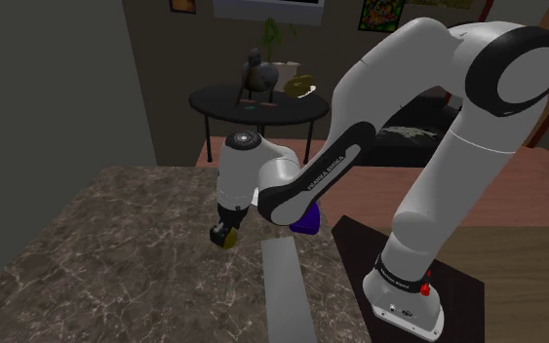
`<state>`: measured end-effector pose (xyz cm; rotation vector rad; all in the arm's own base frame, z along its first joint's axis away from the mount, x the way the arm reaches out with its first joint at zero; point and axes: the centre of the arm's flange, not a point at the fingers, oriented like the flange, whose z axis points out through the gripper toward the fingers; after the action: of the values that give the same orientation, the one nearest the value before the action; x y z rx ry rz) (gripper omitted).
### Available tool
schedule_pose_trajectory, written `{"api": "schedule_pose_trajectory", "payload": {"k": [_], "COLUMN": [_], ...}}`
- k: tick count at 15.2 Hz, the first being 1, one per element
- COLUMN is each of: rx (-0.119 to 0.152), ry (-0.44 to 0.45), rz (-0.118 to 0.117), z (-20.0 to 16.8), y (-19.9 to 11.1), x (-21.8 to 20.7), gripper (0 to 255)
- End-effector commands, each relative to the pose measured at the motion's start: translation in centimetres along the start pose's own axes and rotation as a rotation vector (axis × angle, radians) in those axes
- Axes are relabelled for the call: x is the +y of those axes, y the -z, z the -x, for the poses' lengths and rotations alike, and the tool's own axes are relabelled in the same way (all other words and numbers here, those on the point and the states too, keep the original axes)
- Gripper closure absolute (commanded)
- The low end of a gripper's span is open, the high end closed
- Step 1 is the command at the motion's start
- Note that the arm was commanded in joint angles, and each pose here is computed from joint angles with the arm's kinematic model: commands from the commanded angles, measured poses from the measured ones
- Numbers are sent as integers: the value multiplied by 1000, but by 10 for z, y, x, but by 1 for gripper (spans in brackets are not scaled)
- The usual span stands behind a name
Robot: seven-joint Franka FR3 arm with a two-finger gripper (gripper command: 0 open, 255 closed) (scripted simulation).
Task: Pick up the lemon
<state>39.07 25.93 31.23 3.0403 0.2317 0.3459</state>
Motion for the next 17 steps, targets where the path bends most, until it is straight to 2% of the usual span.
{"api": "schedule_pose_trajectory", "payload": {"k": [1, 17], "rx": [-3, -3], "ry": [0, 0], "rz": [1, 1], "z": [1, -16], "y": [-1, 76], "x": [0, 8], "gripper": [255, 255]}}
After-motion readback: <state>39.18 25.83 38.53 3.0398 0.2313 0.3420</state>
